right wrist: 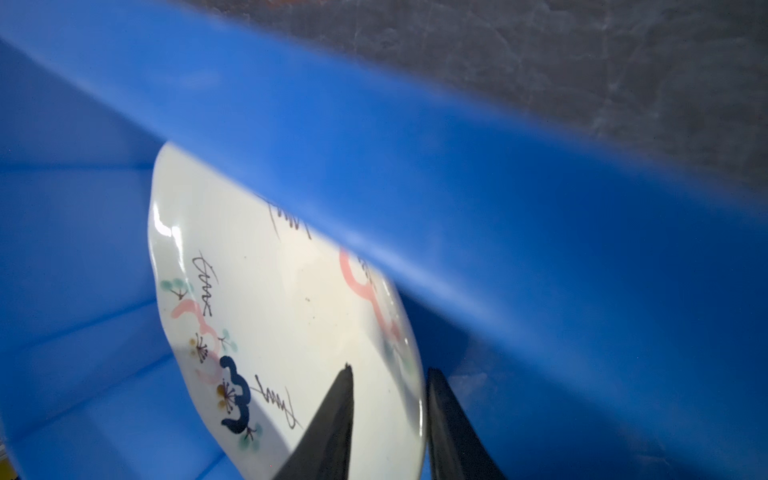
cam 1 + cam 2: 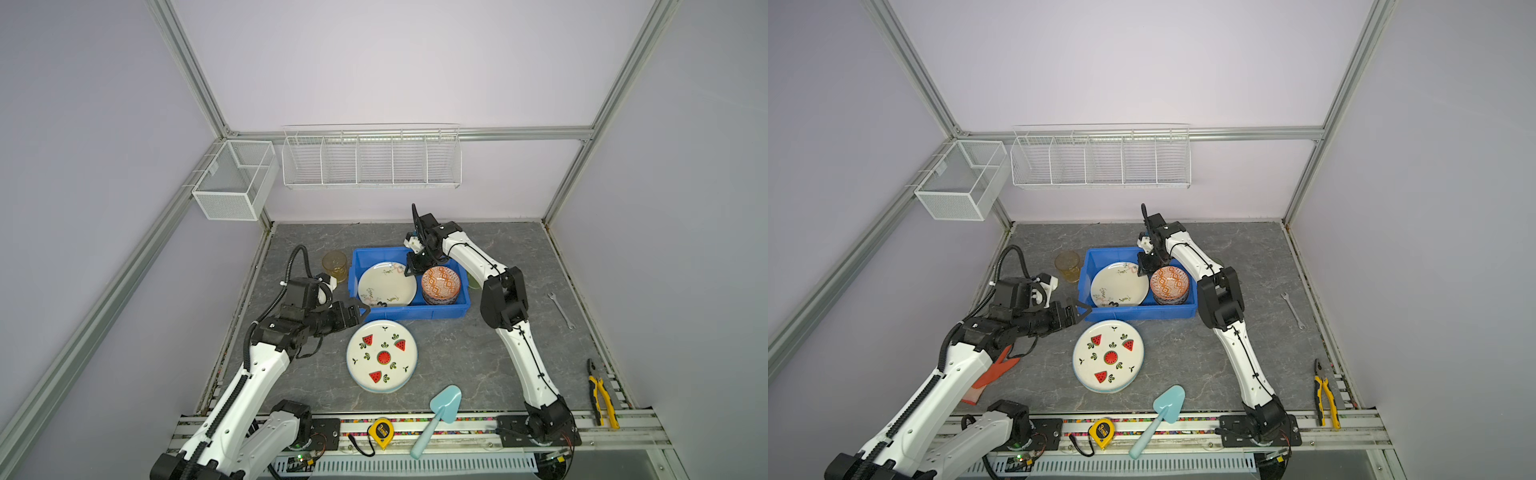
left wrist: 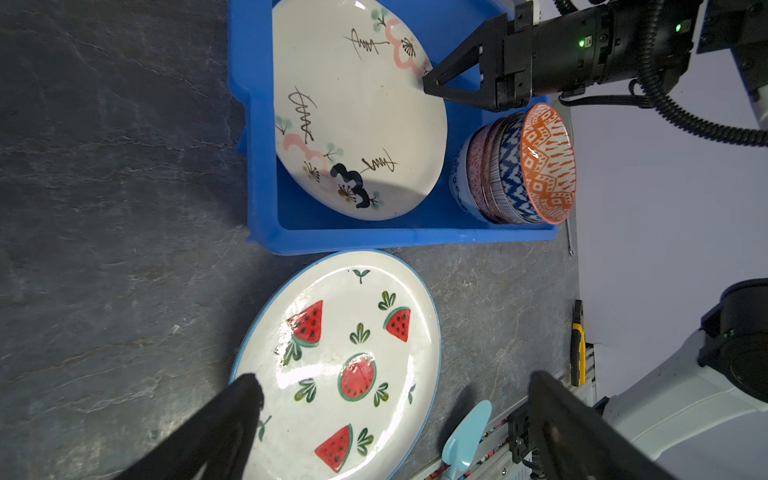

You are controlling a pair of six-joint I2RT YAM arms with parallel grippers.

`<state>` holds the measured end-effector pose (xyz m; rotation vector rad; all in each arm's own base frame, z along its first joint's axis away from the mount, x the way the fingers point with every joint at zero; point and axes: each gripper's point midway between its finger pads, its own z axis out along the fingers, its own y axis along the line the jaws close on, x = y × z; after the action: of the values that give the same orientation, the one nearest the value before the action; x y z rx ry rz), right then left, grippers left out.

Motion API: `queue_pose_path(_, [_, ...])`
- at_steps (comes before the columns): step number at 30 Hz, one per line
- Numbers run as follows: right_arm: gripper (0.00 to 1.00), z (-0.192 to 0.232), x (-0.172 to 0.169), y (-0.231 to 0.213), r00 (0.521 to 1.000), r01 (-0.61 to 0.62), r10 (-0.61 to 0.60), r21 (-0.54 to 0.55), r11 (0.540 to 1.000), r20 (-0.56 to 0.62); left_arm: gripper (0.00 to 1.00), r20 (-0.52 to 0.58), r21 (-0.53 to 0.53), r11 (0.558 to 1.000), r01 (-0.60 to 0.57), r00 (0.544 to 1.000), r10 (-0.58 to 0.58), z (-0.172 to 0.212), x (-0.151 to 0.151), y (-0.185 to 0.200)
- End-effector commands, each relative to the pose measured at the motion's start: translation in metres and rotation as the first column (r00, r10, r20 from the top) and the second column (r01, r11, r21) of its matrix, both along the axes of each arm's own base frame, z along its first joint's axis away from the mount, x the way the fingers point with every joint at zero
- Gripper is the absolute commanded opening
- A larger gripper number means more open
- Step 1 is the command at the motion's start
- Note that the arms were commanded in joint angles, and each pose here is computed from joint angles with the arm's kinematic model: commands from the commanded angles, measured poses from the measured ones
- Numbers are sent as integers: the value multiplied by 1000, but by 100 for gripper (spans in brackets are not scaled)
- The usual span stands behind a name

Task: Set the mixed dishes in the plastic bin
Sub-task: 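Set the plate down in the bin and open the right gripper, then move the right gripper from the bin down to the watermelon plate rim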

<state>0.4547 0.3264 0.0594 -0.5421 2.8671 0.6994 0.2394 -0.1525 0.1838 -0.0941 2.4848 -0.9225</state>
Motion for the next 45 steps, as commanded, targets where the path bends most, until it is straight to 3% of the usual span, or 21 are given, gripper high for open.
queue_pose_path(1, [34,-10,-3,4,1000,-27,27,6,1000,-5,100,6,-1,1000,8,1000,-8,-2,1,0])
queue_pose_path(11, [37,5,4,-1,999,-21,21,0,1000,47,100,4,0,1000,8,1000,-8,-3,1,0])
queue_pose_path(30, [42,104,17,-16,964,3,-7,17,1000,266,100,24,-17,1000,-6,1000,7,10,-5,2])
queue_pose_path(38, [43,156,-5,-26,947,13,-29,53,999,320,100,-9,9,999,-32,999,32,16,-13,9])
queue_pose_path(45, [45,200,-57,-37,927,8,-37,78,997,372,100,-82,80,995,-57,995,63,13,-23,21])
